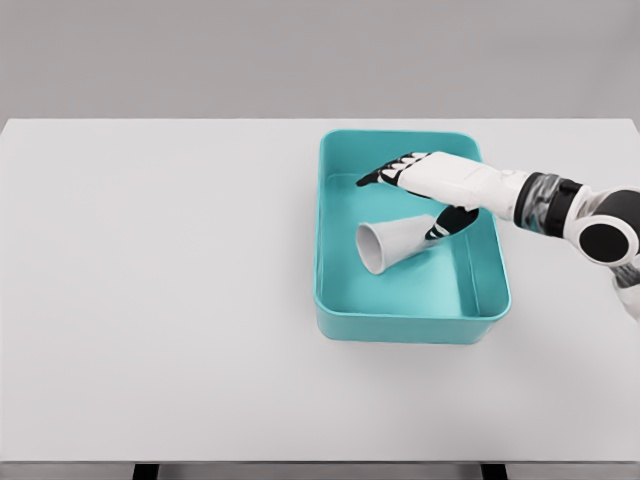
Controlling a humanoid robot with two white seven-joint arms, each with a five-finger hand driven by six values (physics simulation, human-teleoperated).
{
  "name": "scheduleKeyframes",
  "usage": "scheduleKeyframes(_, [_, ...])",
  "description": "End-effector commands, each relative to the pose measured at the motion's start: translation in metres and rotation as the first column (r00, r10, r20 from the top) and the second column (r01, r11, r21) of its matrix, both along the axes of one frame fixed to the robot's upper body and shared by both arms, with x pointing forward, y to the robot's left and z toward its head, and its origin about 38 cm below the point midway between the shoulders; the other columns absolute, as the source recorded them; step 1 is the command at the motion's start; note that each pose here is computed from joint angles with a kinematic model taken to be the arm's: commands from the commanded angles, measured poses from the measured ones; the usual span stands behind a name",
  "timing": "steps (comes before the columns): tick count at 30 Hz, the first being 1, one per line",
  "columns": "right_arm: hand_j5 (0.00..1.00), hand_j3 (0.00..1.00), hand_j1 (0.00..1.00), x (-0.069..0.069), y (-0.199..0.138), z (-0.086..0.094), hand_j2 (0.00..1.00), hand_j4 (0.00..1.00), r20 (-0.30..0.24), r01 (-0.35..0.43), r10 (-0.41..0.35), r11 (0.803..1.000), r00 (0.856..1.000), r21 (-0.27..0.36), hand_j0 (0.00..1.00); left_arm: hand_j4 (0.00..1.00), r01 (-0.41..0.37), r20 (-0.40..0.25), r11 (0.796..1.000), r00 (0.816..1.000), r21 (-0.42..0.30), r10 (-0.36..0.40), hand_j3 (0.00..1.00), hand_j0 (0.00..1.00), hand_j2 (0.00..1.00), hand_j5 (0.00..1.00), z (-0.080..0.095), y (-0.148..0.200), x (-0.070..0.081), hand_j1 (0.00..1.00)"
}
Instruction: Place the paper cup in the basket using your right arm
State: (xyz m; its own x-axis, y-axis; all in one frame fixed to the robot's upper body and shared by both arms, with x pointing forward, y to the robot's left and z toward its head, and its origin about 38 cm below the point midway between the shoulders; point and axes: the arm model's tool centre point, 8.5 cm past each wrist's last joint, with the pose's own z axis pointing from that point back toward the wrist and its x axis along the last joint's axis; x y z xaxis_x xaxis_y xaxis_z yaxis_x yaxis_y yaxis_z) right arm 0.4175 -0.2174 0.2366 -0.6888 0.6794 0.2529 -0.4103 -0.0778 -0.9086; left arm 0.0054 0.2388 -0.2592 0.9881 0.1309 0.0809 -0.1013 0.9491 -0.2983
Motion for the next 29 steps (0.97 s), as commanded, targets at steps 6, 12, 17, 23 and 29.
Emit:
scheduleKeyframes(6, [1.0, 1.0, 1.0, -0.012, -0.077, 0.095, 1.0, 1.0, 0.01, -0.151, 0.188, 0.753, 0.982, 0.64, 1.0, 1.0, 0.0, 0.0, 1.0, 1.0, -0.001, 0.0, 1.0, 1.0, 1.0, 1.0, 0.0, 0.0, 0.0, 1.0])
scheduleKeyframes(12, [1.0, 1.0, 1.0, -0.01, -0.211, 0.019, 1.0, 1.0, -0.117, 0.231, -0.206, 0.714, 0.972, 0.661, 1.0, 1.0, 0.0, 0.0, 1.0, 1.0, 0.0, 0.0, 1.0, 1.0, 1.0, 1.0, 0.0, 0.0, 0.0, 1.0])
scheduleKeyframes(17, [1.0, 1.0, 1.0, -0.023, -0.238, 0.006, 1.0, 1.0, -0.146, 0.313, -0.294, 0.677, 0.945, 0.667, 1.0, 1.0, 0.0, 0.0, 1.0, 1.0, 0.0, 0.0, 1.0, 1.0, 1.0, 1.0, 0.0, 0.0, 0.0, 1.0])
scheduleKeyframes(23, [1.0, 1.0, 1.0, -0.018, -0.222, -0.013, 1.0, 1.0, -0.173, 0.326, -0.285, 0.678, 0.943, 0.659, 1.0, 1.0, 0.0, 0.0, 1.0, 1.0, 0.0, 0.0, 1.0, 1.0, 1.0, 1.0, 0.0, 0.0, 0.0, 1.0])
scheduleKeyframes(29, [1.0, 1.0, 1.0, -0.012, -0.208, -0.029, 1.0, 1.0, -0.19, 0.345, -0.294, 0.685, 0.937, 0.641, 1.0, 1.0, -0.002, 0.002, 1.0, 1.0, -0.001, 0.002, 1.0, 1.0, 1.0, 1.0, 0.0, 0.0, 0.0, 1.0])
